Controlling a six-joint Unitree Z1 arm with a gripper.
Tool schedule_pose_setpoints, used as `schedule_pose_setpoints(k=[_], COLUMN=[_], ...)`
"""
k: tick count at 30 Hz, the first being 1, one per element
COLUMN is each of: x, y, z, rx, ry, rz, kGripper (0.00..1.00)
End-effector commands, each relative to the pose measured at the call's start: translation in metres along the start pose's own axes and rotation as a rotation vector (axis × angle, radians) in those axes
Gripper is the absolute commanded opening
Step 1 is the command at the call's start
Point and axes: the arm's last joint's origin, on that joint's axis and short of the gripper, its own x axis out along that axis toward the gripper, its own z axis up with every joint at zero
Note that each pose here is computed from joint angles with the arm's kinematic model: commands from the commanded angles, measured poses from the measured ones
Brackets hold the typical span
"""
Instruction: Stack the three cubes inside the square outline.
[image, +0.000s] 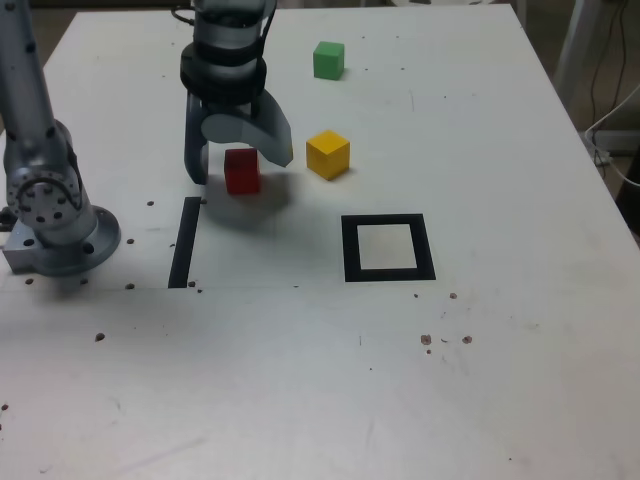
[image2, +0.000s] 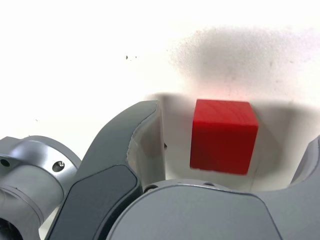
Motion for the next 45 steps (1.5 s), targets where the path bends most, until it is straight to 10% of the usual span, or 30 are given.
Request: schedule_pose_setpoints(k=[1, 15, 45], x=[0.004, 0.009, -0.009], y=[0.002, 0.007, -0.005], z=[0.005, 0.017, 0.010], rx=[0.000, 0.000, 0.051], ry=[0.009, -0.027, -0.033], rz=[-0.007, 0.013, -0.020], kGripper=[0.88, 0.28, 0.28])
